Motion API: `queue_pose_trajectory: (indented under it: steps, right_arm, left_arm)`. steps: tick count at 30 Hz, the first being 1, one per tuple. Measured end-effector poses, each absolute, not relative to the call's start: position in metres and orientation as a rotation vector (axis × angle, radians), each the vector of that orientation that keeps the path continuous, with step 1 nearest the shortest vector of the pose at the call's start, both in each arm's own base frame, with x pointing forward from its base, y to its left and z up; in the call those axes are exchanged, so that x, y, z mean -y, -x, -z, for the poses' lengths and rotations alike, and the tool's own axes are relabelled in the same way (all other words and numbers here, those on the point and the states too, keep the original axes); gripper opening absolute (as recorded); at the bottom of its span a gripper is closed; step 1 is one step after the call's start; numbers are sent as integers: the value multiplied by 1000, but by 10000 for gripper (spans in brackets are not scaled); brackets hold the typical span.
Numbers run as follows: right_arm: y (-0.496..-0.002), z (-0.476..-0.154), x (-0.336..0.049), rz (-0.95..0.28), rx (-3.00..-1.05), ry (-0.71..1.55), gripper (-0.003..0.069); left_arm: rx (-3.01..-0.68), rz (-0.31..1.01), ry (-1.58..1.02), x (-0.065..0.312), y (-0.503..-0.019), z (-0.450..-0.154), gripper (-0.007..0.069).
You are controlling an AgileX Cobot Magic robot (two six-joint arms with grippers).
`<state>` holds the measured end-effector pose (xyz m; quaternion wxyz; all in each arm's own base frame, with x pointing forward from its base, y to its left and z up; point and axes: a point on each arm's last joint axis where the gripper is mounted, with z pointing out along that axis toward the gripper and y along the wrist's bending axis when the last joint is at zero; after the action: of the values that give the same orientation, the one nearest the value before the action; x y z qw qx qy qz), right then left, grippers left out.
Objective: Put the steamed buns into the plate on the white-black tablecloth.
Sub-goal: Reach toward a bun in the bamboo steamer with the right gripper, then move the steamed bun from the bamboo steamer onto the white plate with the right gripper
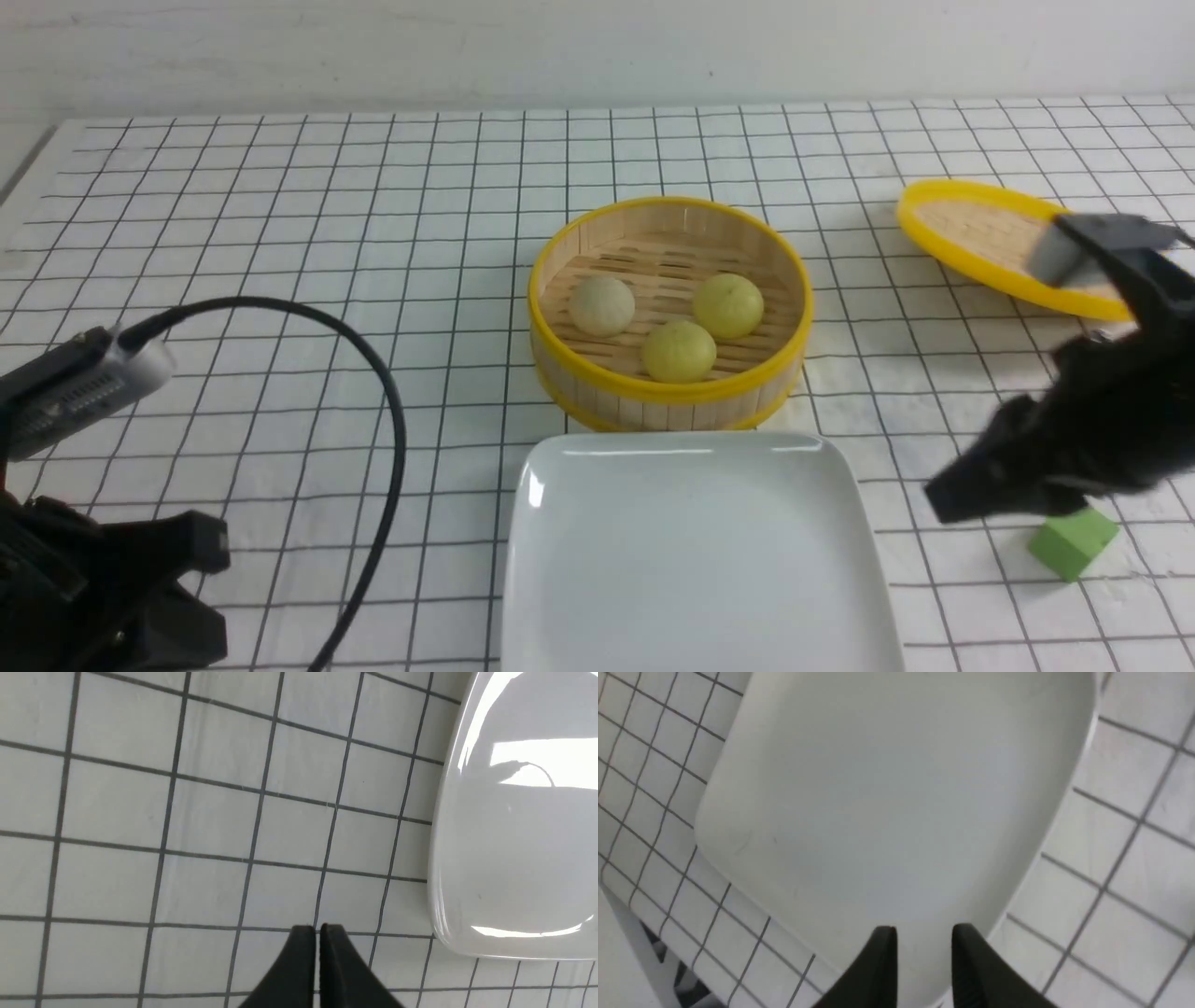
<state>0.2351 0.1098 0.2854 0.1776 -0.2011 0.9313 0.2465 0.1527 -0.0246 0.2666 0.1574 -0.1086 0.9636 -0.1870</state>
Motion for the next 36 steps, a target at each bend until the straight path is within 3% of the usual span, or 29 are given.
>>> queue_pose_trajectory:
  steps: [4, 9, 17, 23, 28, 30, 34, 36]
  right_arm:
    - [-277, -284, -143, -541, -2625, 640, 296]
    - [-348, -276, -178, -281, -2610, 563, 367]
    - [-410, -241, -197, -159, -2523, 471, 371]
    - [-426, -213, -203, -152, -2497, 441, 288]
    - [-430, -205, -205, -155, -2488, 434, 61]
    - [-428, -208, -204, -156, -2488, 432, 25]
    - [-415, -240, -199, -165, -2506, 413, 5]
    - [-393, -283, -188, -172, -2518, 398, 5]
  left_arm:
    - [-2756, 534, 305, 25, -153, -267, 66]
    - [-2756, 530, 299, 24, -153, -267, 85]
    - [-2750, 553, 308, 26, -153, -267, 93]
    - [-2750, 553, 308, 26, -153, -267, 105]
    - [-2748, 555, 309, 26, -153, -267, 111]
    - [-2748, 555, 309, 26, -153, -267, 113]
    - [-2749, 556, 309, 26, -153, -267, 120]
    - [-2752, 556, 308, 26, -153, -267, 122]
